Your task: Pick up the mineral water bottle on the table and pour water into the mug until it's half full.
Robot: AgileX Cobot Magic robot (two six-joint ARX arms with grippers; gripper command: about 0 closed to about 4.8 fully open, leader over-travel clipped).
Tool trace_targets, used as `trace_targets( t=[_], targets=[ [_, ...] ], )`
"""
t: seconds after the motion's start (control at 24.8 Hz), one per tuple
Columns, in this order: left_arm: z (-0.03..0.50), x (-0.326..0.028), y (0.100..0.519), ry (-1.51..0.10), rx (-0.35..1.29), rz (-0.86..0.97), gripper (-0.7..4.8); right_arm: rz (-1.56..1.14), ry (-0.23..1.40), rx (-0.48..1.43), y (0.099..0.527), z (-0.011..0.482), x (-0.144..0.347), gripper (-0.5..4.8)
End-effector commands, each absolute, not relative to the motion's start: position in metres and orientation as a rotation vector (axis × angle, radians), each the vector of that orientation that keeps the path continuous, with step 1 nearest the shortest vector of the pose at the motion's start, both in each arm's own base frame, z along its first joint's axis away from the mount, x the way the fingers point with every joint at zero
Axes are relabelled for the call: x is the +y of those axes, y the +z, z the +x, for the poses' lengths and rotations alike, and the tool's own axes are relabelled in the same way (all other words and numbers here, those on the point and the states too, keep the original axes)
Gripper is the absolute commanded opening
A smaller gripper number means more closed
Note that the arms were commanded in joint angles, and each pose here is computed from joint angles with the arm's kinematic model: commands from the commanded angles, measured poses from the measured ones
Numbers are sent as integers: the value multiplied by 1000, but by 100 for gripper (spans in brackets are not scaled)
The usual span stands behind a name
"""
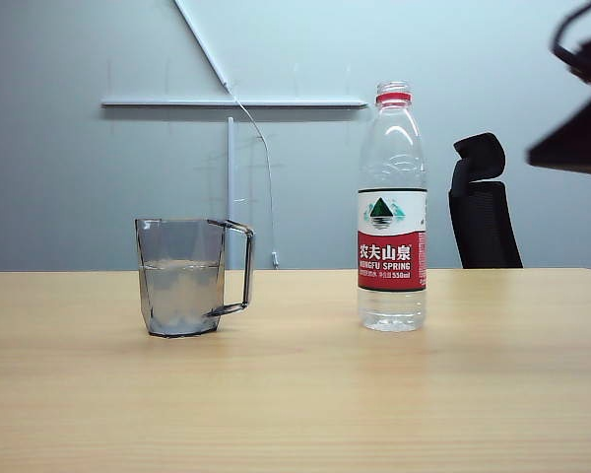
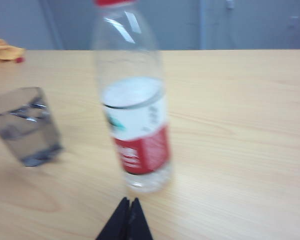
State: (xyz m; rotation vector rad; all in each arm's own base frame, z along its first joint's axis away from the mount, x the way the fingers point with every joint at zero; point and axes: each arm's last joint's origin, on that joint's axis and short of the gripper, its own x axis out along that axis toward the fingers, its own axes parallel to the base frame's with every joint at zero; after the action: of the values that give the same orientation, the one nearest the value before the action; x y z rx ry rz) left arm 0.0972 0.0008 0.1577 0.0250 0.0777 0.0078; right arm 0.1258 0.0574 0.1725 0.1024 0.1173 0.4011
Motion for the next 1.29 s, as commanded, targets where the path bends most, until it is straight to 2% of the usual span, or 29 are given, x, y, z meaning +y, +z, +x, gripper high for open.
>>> trace_targets(
  t=[0.04,0.4,0.69,1.29],
  targets=[
    [97,1,159,5,70,22,-2,107,327,81,163,118,44,-5],
    [97,1,159,4,70,22,-2,126,110,-33,170,107,13,-5],
    [97,1,159,5,70,22,-2,129,42,-79,171,97,5,-5],
    [97,1,159,5,70,22,-2,125,-14,-25,166,98,-2,-5]
  ],
)
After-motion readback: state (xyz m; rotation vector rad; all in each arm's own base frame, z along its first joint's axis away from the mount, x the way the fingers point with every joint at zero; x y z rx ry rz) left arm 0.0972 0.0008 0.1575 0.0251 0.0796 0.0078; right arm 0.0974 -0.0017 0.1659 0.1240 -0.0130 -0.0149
